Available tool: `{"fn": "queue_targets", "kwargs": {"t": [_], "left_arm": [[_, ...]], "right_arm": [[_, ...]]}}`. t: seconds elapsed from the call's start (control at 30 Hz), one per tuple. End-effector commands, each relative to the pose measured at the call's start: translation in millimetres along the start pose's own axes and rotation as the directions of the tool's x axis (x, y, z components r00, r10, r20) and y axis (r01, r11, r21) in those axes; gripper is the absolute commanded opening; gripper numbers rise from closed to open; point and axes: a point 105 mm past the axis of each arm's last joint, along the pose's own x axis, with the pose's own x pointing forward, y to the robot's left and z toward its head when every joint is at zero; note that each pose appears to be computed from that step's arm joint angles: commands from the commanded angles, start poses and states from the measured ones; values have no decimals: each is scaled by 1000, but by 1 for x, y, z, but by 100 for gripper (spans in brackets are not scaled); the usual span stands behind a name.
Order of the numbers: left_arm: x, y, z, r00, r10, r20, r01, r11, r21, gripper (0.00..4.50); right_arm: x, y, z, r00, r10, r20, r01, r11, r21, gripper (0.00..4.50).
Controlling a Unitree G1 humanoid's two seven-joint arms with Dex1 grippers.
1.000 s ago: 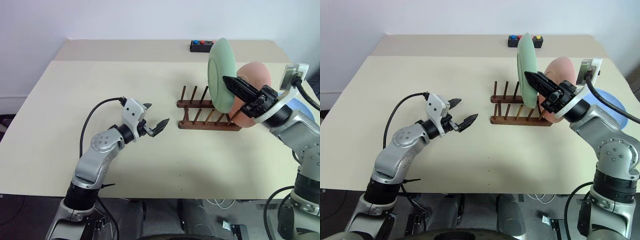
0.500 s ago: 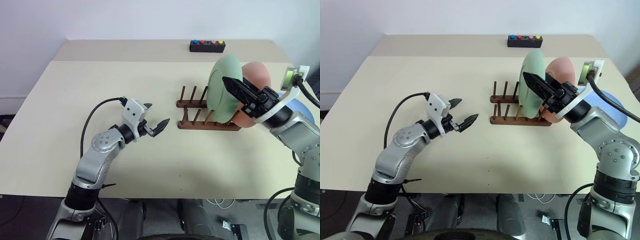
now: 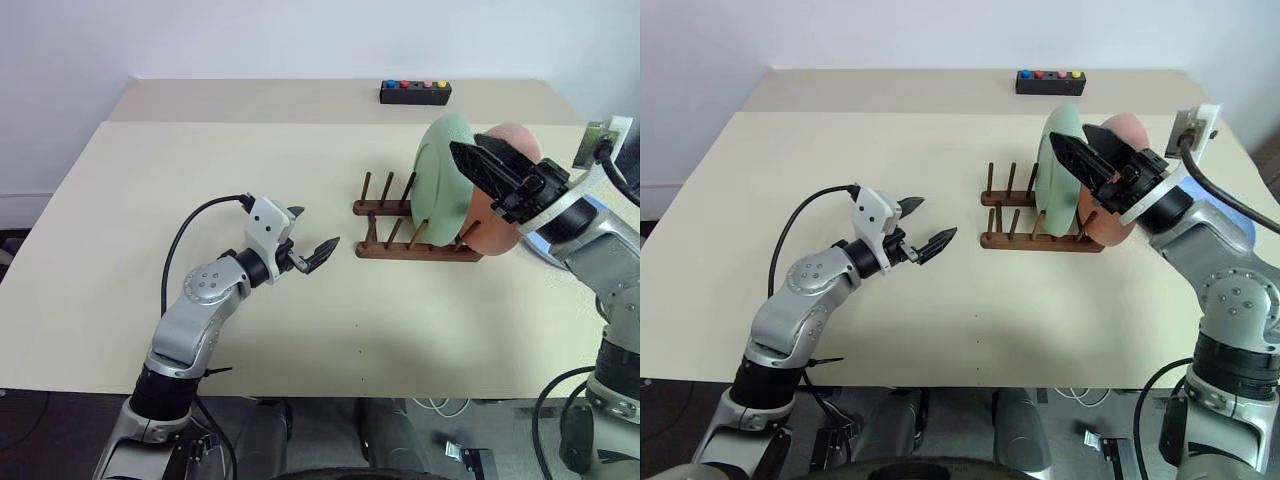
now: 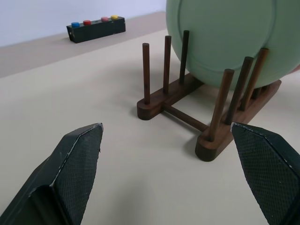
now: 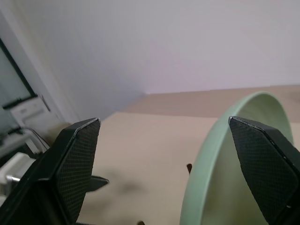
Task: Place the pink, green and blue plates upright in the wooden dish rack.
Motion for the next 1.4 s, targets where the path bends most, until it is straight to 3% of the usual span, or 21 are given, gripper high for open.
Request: {"fn": "queue_targets", "kwargs": {"t": [0.03,0.27,0.4,0.6,0.67,0.77,0.93,1.17,1.4], "left_arm": [[0,-3,15,998,-21,56,20,1000,19,450],[1,-4,15,998,-31,55,30,999,21,450],[0,-6,16,997,-47,61,46,999,19,450],[1,-11,17,994,-87,68,86,996,17,450],[3,-13,18,991,-107,75,106,994,15,450],[6,-16,18,989,-125,77,124,992,15,450],[7,-21,20,983,-163,88,163,987,13,450],[1,-34,18,962,-266,56,266,964,17,450],[-3,-28,17,971,-237,41,235,971,37,450]], "right_arm": [[0,15,25,997,64,34,-59,991,-122,445],[-9,14,40,998,56,24,-47,963,-266,445],[-31,7,70,998,41,49,-19,925,-378,445],[-70,-16,82,998,-64,-18,49,890,-453,445],[-99,-41,64,973,-185,-135,100,873,-477,445],[-137,-66,29,887,-322,-331,107,840,-532,445],[-156,-97,-2,761,-475,-441,102,760,-643,445],[-155,-141,-40,631,-607,-483,71,665,-743,445],[-141,-169,-70,593,-641,-487,88,653,-752,445]]}}
